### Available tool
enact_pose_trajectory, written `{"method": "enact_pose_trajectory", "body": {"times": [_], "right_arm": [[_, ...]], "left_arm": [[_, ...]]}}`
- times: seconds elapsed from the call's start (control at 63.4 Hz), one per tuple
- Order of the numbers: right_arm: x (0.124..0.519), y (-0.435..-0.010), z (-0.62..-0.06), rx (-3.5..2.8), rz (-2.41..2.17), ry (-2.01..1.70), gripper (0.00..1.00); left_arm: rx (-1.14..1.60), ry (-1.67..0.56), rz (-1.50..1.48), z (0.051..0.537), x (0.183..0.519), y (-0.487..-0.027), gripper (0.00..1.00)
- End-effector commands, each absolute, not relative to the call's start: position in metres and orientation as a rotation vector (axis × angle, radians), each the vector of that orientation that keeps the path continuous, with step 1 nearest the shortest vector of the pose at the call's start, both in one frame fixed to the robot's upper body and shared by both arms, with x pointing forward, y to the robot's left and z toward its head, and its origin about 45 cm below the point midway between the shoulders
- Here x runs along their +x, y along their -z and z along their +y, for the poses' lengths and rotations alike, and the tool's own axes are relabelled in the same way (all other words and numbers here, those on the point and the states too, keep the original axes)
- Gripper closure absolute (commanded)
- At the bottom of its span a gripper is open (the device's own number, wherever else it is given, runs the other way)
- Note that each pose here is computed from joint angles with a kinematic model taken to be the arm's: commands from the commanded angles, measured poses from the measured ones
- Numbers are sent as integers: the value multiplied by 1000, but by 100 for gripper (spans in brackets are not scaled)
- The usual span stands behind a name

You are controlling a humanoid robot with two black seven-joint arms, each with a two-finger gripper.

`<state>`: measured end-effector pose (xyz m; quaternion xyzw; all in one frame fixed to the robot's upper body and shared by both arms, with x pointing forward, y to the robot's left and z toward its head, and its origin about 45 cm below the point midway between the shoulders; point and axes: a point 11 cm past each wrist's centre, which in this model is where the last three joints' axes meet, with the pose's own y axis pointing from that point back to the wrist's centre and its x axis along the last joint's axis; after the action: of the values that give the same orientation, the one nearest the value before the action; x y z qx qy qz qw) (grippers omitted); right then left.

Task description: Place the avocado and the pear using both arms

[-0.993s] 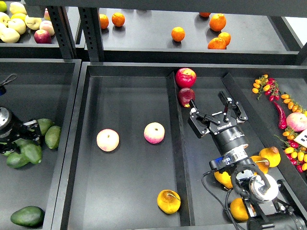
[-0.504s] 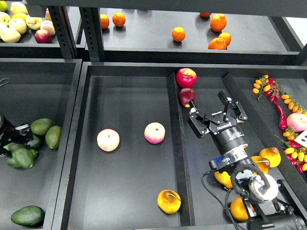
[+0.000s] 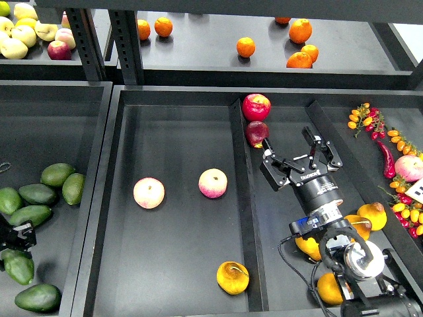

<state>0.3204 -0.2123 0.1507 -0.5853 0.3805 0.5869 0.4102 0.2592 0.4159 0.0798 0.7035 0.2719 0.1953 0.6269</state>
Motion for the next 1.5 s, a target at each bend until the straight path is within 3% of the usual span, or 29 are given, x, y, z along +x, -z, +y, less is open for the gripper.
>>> {"method": "enact_pose_trajectory", "body": {"times": [0.0, 0.205, 0.299, 0.378, 0.583, 0.82, 1.025, 1.482], "right_arm": [[320, -150, -212, -1473, 960, -1480, 0], [319, -149, -212, -1473, 960, -1483, 0], [319, -148, -210, -1475, 960, -1490, 0], [319, -148, -210, -1475, 961, -1491, 0], [316, -144, -210, -1469, 968, -1502, 0], [316, -144, -209, -1470, 967, -1504, 0], [310, -137, -211, -1455, 981, -1519, 0], [306, -135, -216, -1466, 993, -1519, 0]], "left_arm": [[1615, -447, 615, 414, 262, -80, 36], [1610, -454, 613, 414, 264, -81, 25], [1624, -445, 597, 416, 264, -81, 9], [1612, -457, 596, 415, 267, -83, 1], [1510, -539, 585, 407, 289, -98, 1], [1342, -736, 525, 419, 337, -153, 1], [1186, -852, 561, 426, 353, -182, 1], [503, -975, 731, 385, 401, -250, 1]]}}
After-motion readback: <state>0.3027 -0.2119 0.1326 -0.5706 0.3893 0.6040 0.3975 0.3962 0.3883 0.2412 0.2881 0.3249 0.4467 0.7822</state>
